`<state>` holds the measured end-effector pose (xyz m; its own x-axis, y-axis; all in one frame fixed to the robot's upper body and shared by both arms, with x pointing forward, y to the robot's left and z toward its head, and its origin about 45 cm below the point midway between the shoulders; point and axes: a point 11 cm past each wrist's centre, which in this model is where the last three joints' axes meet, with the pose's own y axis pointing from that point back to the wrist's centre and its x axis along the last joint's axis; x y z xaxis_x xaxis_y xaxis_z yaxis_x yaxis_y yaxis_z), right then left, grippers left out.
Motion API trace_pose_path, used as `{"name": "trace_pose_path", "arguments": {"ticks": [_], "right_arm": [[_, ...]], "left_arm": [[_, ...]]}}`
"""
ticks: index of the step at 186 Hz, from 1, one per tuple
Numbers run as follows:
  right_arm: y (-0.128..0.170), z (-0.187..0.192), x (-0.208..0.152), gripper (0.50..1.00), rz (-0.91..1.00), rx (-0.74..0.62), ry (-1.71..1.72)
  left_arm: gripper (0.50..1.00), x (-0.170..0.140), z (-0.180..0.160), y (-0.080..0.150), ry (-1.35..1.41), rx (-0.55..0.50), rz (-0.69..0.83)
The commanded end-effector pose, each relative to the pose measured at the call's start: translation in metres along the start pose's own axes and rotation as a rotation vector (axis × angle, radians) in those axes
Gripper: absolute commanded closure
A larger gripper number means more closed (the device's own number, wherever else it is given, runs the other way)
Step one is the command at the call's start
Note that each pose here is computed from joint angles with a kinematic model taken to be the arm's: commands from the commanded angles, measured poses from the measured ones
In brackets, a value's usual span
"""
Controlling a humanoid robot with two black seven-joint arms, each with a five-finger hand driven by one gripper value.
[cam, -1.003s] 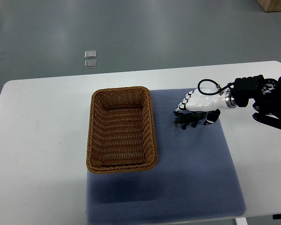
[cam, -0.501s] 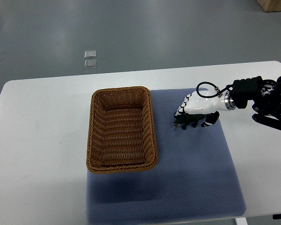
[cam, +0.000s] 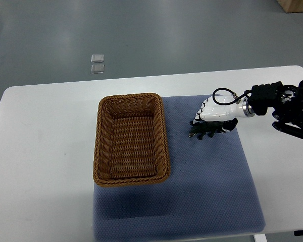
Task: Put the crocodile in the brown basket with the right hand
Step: 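Close the right hand's fingers around the crocodile, then lift the crocodile and carry it over the wicker basket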
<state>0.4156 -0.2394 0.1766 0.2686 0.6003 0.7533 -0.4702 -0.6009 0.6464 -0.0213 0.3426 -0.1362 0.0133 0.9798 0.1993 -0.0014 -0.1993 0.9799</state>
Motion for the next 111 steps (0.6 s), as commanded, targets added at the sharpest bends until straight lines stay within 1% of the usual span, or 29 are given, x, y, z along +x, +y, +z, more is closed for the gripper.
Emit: {"name": "trace_pose_path", "arguments": {"ticks": [1,15,16,25,28,33,40,45,48,66,75,90,111], "right_arm": [[0.0,0.0,0.0,0.758,0.001,0.0,-0.001],[0.0,0.0,0.0,0.791,0.001,-0.002,-0.001],[0.001,0.001,-0.001,0.801,0.0,-0.003,-0.002],[0.001,0.001,0.0,0.834,0.002,-0.002,-0.002],[0.001,0.001,0.001,0.852,0.004,-0.004,-0.001],[0.001,0.002,0.001,0.863,0.004,-0.006,-0.002],[0.001,0.002,0.001,0.895,0.006,-0.005,-0.004],[0.002,0.003,0.001,0.906,0.007,-0.008,-0.004],[0.002,0.003,0.001,0.92,0.01,-0.009,-0.006],[0.004,0.005,0.004,0.957,0.027,-0.015,-0.007],[0.005,0.006,0.005,0.965,0.04,-0.018,-0.005],[0.008,0.01,0.015,0.998,0.067,-0.026,0.01],[0.012,0.015,0.018,1.0,0.077,-0.035,0.01]], "left_arm": [[0.5,0.0,0.0,0.0,0.0,0.0,0.001],[0.5,0.0,0.0,0.0,0.0,0.0,-0.001],[0.5,0.0,0.0,0.0,0.0,0.0,-0.001],[0.5,0.0,0.0,0.0,0.0,0.0,0.001],[0.5,0.0,0.0,0.0,0.0,0.0,0.001],[0.5,0.0,0.0,0.0,0.0,0.0,0.001],[0.5,0.0,0.0,0.0,0.0,0.0,-0.001],[0.5,0.0,0.0,0.0,0.0,0.0,-0.001],[0.5,0.0,0.0,0.0,0.0,0.0,0.001],[0.5,0.0,0.0,0.0,0.001,0.0,-0.001],[0.5,0.0,0.0,0.0,0.0,0.0,-0.001],[0.5,0.0,0.0,0.0,0.0,0.0,-0.001],[0.5,0.0,0.0,0.0,0.0,0.0,0.001]]}}
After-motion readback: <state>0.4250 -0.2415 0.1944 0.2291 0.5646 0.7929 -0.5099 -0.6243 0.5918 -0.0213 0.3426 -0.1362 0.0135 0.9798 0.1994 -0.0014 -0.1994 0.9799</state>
